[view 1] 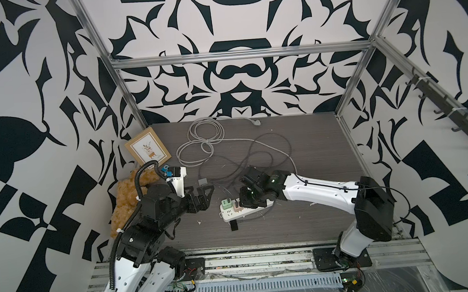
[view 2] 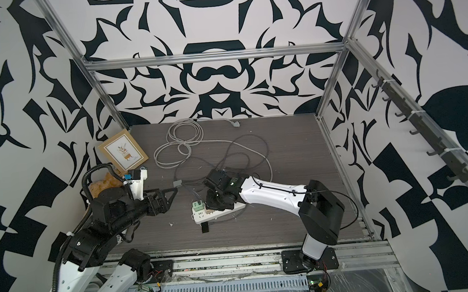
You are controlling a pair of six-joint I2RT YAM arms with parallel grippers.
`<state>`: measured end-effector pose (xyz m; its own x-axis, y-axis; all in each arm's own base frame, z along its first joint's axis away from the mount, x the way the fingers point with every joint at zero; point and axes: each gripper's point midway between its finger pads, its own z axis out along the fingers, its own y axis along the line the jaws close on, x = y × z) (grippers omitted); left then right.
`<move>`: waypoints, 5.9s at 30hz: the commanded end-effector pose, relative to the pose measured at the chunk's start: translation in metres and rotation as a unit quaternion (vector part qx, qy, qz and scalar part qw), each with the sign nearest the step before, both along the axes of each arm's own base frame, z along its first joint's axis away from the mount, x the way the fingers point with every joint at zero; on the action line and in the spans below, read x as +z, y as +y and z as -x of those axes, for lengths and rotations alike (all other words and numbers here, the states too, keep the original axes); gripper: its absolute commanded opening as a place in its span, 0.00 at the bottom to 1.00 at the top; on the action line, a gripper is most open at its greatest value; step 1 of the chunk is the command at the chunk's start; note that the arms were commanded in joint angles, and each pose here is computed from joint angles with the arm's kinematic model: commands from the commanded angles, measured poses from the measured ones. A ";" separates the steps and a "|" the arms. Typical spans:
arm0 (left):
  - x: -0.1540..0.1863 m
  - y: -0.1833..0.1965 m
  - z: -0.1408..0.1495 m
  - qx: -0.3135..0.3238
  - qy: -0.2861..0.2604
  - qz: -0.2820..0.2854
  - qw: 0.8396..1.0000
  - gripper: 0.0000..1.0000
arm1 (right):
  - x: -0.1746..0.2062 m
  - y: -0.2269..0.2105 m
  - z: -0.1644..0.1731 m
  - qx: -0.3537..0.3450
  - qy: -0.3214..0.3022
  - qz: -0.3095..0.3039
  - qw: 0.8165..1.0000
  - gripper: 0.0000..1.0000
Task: Charge mp3
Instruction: Insert the plug into the socket, then pick up the charging cable from the center of the board.
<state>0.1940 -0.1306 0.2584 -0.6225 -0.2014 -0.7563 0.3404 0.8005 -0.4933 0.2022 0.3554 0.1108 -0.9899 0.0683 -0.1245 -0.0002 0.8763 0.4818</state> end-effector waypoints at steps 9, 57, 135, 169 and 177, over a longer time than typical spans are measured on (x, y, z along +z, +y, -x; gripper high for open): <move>0.000 0.003 0.000 0.005 -0.005 -0.002 1.000 1.00 | 0.000 0.016 -0.009 0.007 0.001 -0.007 1.000 0.00; -0.013 0.008 0.007 0.015 0.008 -0.003 1.000 0.99 | -0.084 -0.019 0.021 0.091 0.113 0.188 0.971 0.00; 0.035 -0.034 -0.029 -0.069 -0.018 -0.007 0.997 0.99 | -0.035 -0.078 -0.227 0.383 -0.158 0.122 0.902 0.37; 0.028 -0.024 -0.023 -0.051 -0.013 -0.015 0.999 1.00 | -0.073 -0.079 -0.233 0.409 -0.169 0.208 0.872 0.06; 0.039 -0.034 -0.035 -0.056 -0.025 0.009 0.998 1.00 | 0.011 -0.071 -0.262 0.347 -0.285 0.207 0.870 0.00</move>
